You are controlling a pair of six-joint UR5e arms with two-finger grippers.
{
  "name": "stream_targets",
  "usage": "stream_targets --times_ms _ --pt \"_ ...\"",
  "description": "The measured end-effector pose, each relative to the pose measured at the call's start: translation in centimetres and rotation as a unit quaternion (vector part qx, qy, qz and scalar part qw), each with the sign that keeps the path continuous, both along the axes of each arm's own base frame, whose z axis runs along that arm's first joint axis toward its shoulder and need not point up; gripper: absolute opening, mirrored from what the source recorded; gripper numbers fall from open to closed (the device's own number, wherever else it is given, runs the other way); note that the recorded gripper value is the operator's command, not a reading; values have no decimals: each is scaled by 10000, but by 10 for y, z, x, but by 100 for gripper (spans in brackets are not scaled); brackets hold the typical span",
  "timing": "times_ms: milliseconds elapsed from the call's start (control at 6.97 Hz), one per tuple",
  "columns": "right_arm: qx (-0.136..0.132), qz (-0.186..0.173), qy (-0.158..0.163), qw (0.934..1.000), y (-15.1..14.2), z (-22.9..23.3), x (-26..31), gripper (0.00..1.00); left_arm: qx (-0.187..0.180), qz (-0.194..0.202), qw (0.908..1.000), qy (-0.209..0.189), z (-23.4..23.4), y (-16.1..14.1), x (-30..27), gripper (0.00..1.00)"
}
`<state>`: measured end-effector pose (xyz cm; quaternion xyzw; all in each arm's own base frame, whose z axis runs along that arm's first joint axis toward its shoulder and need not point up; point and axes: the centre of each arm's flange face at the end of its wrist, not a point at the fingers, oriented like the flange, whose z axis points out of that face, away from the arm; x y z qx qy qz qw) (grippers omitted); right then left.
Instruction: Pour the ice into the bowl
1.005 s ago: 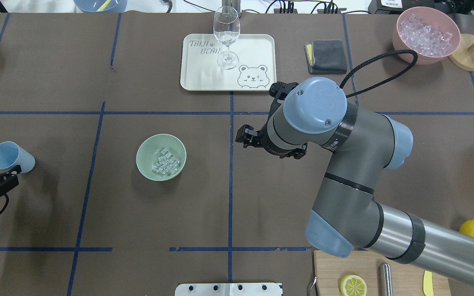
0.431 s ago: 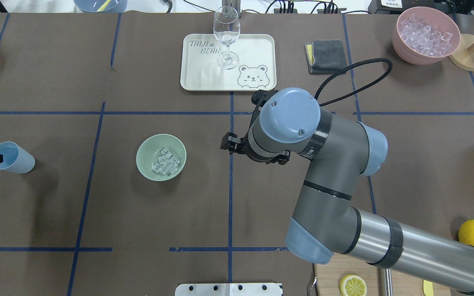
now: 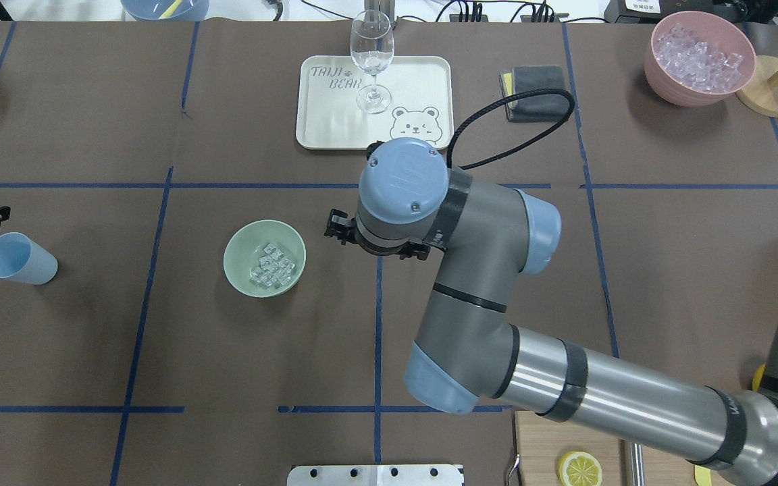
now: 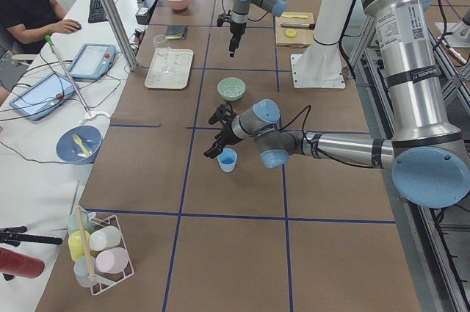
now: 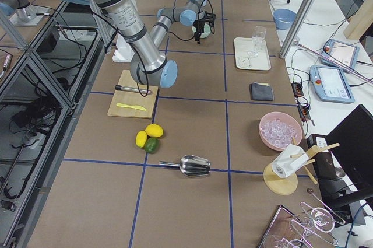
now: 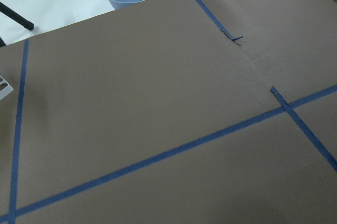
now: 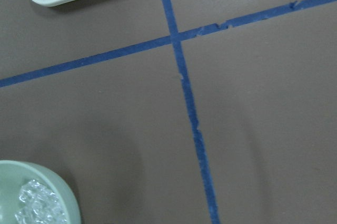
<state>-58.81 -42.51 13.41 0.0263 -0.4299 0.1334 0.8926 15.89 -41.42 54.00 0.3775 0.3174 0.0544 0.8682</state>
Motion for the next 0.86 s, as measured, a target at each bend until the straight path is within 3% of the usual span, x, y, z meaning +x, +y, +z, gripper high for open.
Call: stream_targets --times_ms 287,574,718,861 --pt "96 15 4 10000 -15 -28 -49 100 -214 108 9992 -314 -6 -31 -14 100" --pt "155 -51 36 9999 -14 -39 -93 98 -391 240 9971 -605 6 -40 -19 100" --pt "205 -73 110 9997 -5 -37 -108 72 -536 390 9953 -703 12 -41 -22 100" --pt "246 -95 173 9995 5 -34 -119 16 -695 612 9932 -706 17 -43 -31 100"
